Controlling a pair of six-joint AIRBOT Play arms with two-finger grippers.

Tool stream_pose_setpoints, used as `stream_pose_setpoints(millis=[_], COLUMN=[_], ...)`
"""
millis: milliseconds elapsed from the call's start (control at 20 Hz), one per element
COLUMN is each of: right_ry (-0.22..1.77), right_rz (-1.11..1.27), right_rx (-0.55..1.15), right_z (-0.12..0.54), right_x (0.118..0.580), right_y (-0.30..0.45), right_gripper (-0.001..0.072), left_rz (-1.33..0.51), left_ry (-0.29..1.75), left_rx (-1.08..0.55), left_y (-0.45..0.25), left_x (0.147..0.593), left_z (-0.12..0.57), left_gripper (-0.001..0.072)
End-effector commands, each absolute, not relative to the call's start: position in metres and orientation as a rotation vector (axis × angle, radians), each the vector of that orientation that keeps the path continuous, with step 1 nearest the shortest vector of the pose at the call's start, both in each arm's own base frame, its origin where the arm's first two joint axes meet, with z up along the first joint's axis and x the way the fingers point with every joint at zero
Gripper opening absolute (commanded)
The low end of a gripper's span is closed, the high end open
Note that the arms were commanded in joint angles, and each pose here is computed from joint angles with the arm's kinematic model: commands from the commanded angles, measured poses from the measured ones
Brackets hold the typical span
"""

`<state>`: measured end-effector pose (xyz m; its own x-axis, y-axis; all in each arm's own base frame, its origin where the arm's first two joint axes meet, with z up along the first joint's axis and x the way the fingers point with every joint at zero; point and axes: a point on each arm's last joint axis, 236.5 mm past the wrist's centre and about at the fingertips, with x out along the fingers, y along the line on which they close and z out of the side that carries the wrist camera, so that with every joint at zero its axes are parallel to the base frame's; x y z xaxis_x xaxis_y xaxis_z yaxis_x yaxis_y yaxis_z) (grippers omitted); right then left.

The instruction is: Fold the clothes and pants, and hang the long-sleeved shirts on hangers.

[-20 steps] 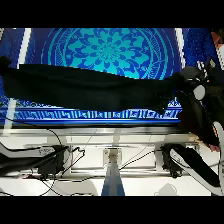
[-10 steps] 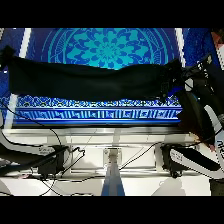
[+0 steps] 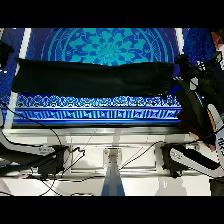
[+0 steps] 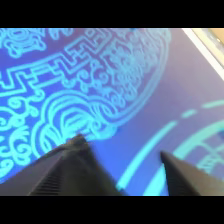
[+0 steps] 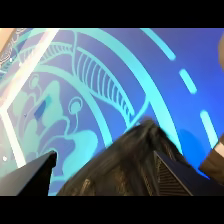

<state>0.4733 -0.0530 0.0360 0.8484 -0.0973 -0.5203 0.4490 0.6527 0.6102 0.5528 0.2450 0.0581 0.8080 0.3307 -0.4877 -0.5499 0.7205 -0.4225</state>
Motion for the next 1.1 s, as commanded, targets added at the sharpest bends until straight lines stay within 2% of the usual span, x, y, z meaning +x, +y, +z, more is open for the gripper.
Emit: stream_pose_setpoints(millis=[0,100,200,300,400,500,600,700,850,950,1000,1050], right_ry=[0.464,0.513,0.585,0.659,0.712,0.744,0.76,0.764,0.764,0.763,0.762,0.763], right_rz=[-0.286,-0.276,-0.264,-0.247,-0.24,-0.243,-0.246,-0.246,-0.237,-0.231,-0.23,-0.229], right_rx=[0.692,0.601,0.496,0.399,0.356,0.35,0.35,0.352,0.394,0.419,0.423,0.425], right_z=[0.05,0.056,0.06,0.06,0.058,0.054,0.051,0.05,0.05,0.05,0.051,0.051], right_x=[0.477,0.472,0.465,0.456,0.45,0.445,0.442,0.441,0.442,0.442,0.443,0.443], right_y=[-0.054,-0.054,-0.054,-0.054,-0.053,-0.053,-0.052,-0.052,-0.046,-0.043,-0.043,-0.042], right_gripper=[0.0677,0.0676,0.0676,0.0676,0.0676,0.0676,0.0676,0.0676,0.0676,0.0676,0.0676,0.0676], left_rz=[0.476,0.485,0.546,0.656,0.744,0.768,0.739,0.714,0.666,0.633,0.597,0.577], left_ry=[0.379,0.414,0.54,0.729,0.988,1.172,1.258,1.184,0.859,0.731,0.711,0.683], left_rx=[-0.58,-0.523,-0.454,-0.4,-0.3,-0.281,-0.303,-0.464,-0.859,-1.001,-1.032,-1.059], left_y=[0.232,0.234,0.248,0.272,0.295,0.304,0.299,0.285,0.269,0.265,0.261,0.261], left_x=[0.555,0.541,0.505,0.448,0.377,0.318,0.271,0.249,0.276,0.296,0.307,0.318], left_z=[0.075,0.089,0.087,0.072,0.05,0.033,0.011,-0.02,-0.045,-0.055,-0.06,-0.064], left_gripper=[0.0703,0.0704,0.0702,0.0684,0.0581,0.0572,0.0572,0.0572,0.0572,0.0582,0.063,0.0644])
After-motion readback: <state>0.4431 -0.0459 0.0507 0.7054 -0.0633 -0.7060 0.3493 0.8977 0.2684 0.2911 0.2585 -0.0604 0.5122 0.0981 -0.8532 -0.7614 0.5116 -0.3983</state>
